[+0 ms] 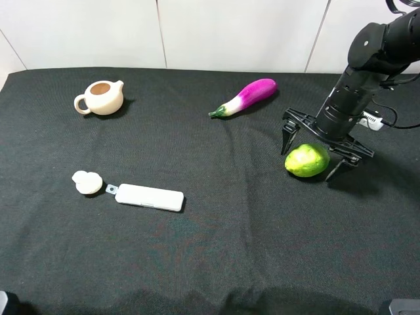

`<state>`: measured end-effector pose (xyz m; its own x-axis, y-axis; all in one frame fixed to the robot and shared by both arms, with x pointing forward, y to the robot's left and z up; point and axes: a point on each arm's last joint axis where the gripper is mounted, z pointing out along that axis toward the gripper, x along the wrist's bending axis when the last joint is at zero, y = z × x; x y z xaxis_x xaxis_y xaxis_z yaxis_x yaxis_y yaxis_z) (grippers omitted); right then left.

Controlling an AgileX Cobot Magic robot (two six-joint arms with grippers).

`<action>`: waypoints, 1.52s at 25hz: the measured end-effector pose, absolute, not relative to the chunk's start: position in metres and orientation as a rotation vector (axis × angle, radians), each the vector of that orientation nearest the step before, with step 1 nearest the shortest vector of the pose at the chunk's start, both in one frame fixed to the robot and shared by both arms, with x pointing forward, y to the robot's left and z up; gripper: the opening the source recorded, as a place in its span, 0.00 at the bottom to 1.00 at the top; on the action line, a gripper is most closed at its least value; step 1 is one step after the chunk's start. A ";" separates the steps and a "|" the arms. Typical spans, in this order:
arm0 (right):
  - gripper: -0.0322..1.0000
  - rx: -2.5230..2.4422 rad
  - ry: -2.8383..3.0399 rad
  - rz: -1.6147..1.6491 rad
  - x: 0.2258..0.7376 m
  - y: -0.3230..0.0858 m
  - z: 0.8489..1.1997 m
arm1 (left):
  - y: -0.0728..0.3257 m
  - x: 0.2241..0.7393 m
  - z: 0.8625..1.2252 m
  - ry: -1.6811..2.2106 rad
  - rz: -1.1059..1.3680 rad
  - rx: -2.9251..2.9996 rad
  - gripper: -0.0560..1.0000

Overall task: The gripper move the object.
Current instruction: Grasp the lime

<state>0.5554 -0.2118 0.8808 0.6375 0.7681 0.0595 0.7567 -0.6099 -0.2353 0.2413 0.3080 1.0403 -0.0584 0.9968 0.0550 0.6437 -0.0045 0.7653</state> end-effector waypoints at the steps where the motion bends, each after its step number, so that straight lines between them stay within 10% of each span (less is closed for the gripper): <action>1: 0.70 -2.620 -1.242 0.069 0.555 -0.212 0.880 | 0.308 0.241 1.040 1.753 0.874 1.696 0.77; 38: 0.70 -2.614 -1.265 0.091 0.556 -0.212 0.873 | 0.308 0.241 1.040 1.753 0.875 1.696 0.77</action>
<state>0.5557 -0.2124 0.8728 0.6245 0.7797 0.0466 0.7651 -0.5986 -0.2374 0.2413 0.3081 1.0403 -0.0589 0.9967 0.0559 0.6437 -0.0049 0.7652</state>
